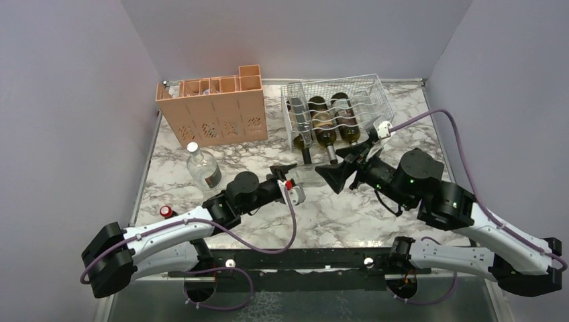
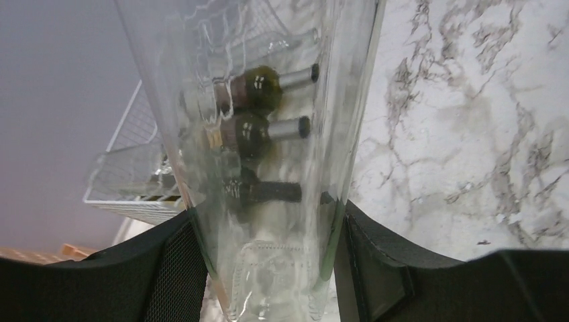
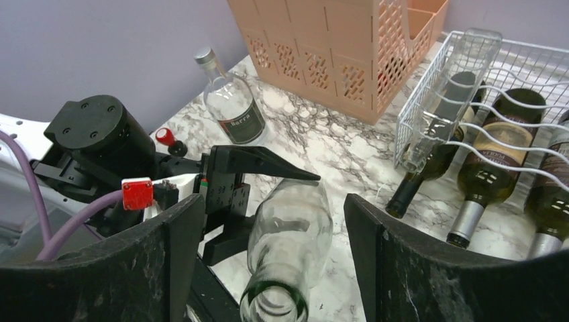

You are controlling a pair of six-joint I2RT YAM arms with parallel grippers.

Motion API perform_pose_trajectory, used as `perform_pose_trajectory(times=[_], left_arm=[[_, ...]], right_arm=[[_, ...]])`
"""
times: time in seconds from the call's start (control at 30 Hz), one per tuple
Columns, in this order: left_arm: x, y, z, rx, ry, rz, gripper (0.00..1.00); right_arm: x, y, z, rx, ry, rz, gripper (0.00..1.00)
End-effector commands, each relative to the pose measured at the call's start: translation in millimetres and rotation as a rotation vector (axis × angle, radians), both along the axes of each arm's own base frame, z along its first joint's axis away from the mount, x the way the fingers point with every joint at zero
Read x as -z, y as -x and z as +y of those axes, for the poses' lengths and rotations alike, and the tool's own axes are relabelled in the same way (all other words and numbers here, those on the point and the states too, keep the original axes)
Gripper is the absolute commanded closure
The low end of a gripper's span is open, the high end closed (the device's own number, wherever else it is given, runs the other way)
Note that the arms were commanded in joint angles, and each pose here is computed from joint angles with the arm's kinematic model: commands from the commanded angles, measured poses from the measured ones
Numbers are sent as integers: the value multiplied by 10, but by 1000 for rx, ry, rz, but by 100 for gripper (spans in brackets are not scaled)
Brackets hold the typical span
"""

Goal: Put the wine bottle on the wine rack

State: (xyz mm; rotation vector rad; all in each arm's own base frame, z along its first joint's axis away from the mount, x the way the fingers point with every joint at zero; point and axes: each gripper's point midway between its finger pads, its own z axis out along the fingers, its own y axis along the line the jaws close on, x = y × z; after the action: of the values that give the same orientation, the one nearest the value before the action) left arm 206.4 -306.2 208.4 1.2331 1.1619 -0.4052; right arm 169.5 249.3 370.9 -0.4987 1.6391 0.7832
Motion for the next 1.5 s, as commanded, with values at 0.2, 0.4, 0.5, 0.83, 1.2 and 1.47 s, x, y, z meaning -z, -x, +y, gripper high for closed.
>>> perform_pose_trajectory(times=[0.2,0.4,0.5,0.83,1.2,1.47], left_arm=[[-720,18,195,72,-192,-475,100],[-803,48,256,99,-269,-620,100],[-771,70,267,113,-292,-660,100],[-515,6,333,101,-398,-700,100],[-307,-61,382,84,-473,-708,100],[-276,-77,408,69,-481,-715,100]], right_arm=[[-158,311,-199,-121,117,37,21],[11,346,-133,-154,179,83,20],[141,401,-37,-200,197,122,20],[664,553,189,-297,259,272,20],[1222,546,349,-297,329,390,20],[1466,490,542,-289,342,450,25]])
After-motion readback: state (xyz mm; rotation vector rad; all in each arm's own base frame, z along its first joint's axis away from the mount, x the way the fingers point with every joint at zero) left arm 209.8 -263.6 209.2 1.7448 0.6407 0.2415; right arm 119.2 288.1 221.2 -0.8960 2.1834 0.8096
